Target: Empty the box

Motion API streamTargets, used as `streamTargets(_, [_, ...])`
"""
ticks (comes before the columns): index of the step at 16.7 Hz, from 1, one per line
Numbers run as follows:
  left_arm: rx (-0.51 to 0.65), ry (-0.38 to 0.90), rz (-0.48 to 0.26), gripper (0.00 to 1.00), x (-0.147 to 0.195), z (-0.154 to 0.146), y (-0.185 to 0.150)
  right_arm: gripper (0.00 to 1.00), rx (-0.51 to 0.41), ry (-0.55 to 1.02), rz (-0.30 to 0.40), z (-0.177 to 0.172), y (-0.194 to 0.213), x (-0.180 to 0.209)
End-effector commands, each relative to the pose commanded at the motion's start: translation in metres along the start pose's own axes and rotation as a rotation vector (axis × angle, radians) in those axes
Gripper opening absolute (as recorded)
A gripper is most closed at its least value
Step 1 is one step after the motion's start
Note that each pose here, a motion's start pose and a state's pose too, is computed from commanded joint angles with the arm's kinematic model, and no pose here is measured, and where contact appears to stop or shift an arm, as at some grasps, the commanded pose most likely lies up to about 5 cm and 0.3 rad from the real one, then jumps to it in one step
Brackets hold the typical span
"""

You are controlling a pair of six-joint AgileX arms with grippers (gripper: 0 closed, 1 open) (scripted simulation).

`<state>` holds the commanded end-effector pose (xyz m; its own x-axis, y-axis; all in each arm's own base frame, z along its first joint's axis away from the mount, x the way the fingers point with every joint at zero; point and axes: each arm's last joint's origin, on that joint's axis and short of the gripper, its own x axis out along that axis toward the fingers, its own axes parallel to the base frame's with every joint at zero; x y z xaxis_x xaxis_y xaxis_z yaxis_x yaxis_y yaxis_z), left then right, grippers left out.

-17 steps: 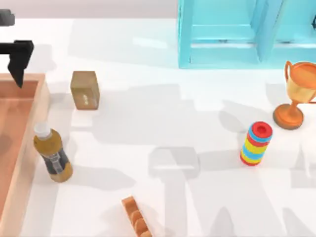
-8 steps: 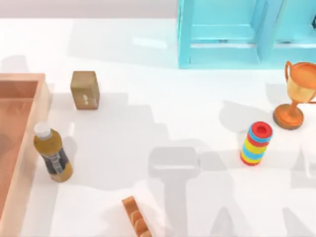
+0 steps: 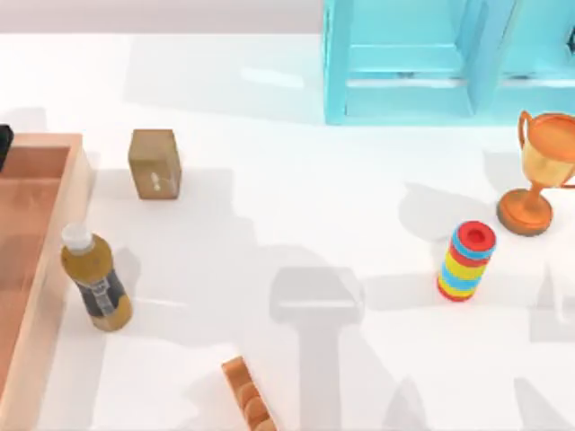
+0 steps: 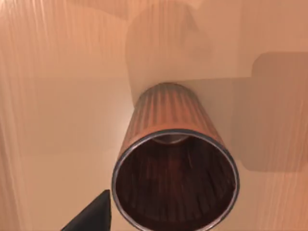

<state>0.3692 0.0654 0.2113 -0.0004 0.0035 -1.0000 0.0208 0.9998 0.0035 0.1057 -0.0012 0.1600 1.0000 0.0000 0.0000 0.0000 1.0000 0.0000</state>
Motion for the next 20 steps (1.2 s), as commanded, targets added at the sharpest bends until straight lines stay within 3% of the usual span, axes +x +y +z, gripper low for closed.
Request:
streamTargets(5, [-0.001, -0.001, 0.001, 1.00, 0.046, -0.008, 0.001, 1.00, 0.000, 0.000, 0.000, 0.000, 0.000, 0.000])
streamTargets(11, [0.000, 0.000, 0.000, 1.00, 0.053, -0.008, 0.002, 1.00, 0.000, 0.000, 0.000, 0.000, 0.000, 0.000])
streamTargets(20, [0.000, 0.000, 0.000, 0.32, 0.053, -0.008, 0.002, 1.00, 0.000, 0.000, 0.000, 0.000, 0.000, 0.000])
